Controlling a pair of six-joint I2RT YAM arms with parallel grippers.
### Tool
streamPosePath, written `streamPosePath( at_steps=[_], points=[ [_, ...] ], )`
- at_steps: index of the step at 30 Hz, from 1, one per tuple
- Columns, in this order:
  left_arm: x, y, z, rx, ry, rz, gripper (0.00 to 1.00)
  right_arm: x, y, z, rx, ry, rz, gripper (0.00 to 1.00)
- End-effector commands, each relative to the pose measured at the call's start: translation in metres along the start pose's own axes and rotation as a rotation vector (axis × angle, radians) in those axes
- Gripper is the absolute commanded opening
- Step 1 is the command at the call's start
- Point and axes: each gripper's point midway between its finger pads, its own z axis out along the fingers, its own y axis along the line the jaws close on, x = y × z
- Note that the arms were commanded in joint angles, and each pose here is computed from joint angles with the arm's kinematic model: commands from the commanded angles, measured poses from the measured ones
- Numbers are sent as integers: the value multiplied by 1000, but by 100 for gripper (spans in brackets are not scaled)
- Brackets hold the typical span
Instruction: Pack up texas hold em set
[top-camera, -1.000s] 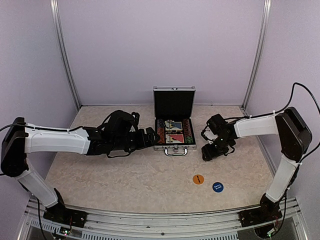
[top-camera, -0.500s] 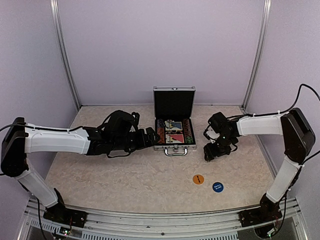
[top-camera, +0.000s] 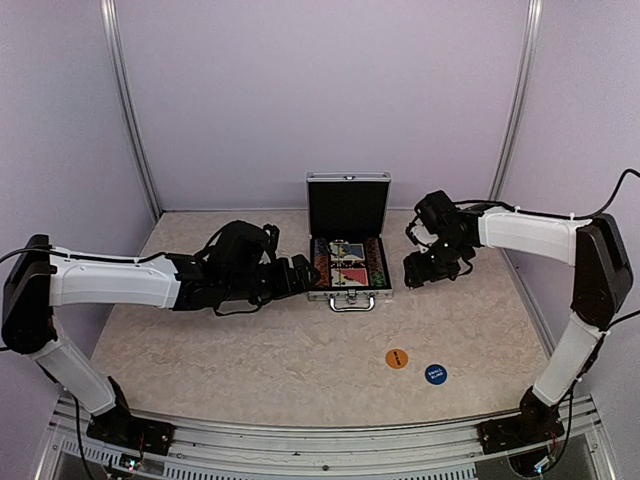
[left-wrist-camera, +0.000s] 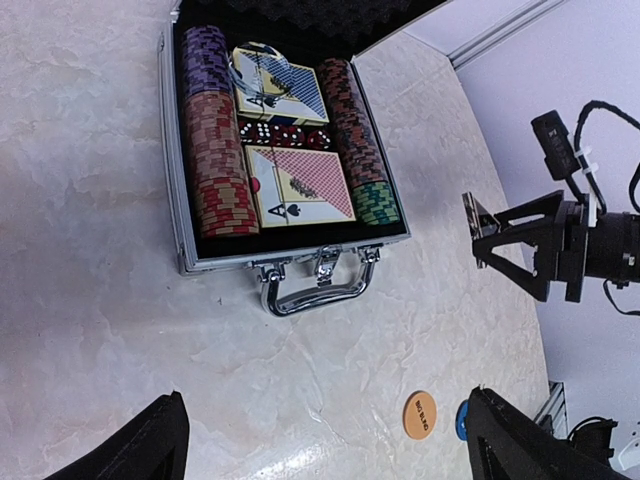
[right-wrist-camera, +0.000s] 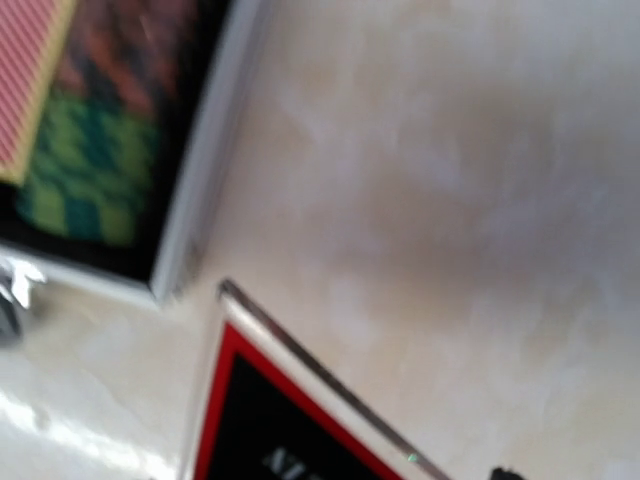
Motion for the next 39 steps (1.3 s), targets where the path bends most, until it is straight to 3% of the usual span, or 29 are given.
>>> streamPosePath(
  at_steps=[1,23,39],
  points=[
    [2,-2,-3,13,-4,-2,95,-21,1,1,12,-20,22,66],
    [3,21,-12,-38,-14,-16,95,-116,63,39,-8,-74,35,66],
    [4,44,-31,-65,-35,-45,95,-133,89,88,30,-66,73,68]
  ],
)
